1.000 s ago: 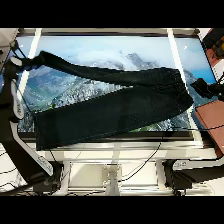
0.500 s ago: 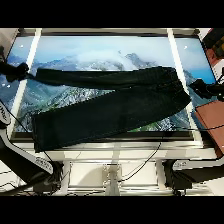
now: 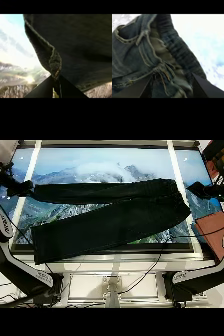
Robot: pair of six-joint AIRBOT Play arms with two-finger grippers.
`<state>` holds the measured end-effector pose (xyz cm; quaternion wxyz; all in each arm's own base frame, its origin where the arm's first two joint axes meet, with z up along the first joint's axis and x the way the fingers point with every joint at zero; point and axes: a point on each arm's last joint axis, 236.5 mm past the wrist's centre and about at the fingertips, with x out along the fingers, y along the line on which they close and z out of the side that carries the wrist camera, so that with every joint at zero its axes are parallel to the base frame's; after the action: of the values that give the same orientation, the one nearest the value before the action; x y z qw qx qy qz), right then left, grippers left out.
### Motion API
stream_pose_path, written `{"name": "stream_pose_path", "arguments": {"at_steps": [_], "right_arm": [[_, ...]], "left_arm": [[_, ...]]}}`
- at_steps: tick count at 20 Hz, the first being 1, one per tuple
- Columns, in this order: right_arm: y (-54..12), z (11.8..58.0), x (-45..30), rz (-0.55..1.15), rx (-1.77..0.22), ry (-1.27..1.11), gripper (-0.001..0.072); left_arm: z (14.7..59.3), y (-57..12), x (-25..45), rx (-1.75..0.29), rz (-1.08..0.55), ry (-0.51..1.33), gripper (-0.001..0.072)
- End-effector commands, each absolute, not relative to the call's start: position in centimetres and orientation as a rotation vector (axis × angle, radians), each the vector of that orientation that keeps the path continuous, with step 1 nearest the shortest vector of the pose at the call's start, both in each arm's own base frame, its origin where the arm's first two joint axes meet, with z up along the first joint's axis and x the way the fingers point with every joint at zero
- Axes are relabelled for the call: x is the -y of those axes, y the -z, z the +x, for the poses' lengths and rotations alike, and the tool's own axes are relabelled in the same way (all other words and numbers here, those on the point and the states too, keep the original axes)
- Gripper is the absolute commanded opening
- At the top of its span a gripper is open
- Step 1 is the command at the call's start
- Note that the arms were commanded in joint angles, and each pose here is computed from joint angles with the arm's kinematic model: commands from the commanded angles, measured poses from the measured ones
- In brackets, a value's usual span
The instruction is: Fold the clothes and pants, and hang the long-sleeved shirts on hangers.
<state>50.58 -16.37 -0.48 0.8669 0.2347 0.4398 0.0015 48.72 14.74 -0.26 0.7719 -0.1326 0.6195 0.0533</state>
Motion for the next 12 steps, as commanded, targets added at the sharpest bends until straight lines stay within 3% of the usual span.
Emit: {"name": "stream_pose_path", "arguments": {"at_steps": [1, 7, 10, 12], "right_arm": [[2.1, 51.5, 15.2, 0.451, -1.019, -0.086, 0.0558], [6.1, 50.3, 17.8, 0.357, -1.163, -0.060, 0.0561], [6.5, 51.0, 20.3, 0.451, -1.138, 0.013, 0.0560], [6.4, 51.2, 19.5, 0.570, -1.146, -0.059, 0.0560]], "left_arm": [[48.8, -1.3, -13.0, -1.276, -0.204, -0.105, 0.0026], [41.2, -1.4, -10.7, -1.113, -0.227, -0.178, 0.0027], [37.1, -0.4, -9.5, -1.063, -0.274, -0.217, 0.0027], [36.1, 0.1, -9.1, -1.058, -0.312, -0.238, 0.0028]]}}
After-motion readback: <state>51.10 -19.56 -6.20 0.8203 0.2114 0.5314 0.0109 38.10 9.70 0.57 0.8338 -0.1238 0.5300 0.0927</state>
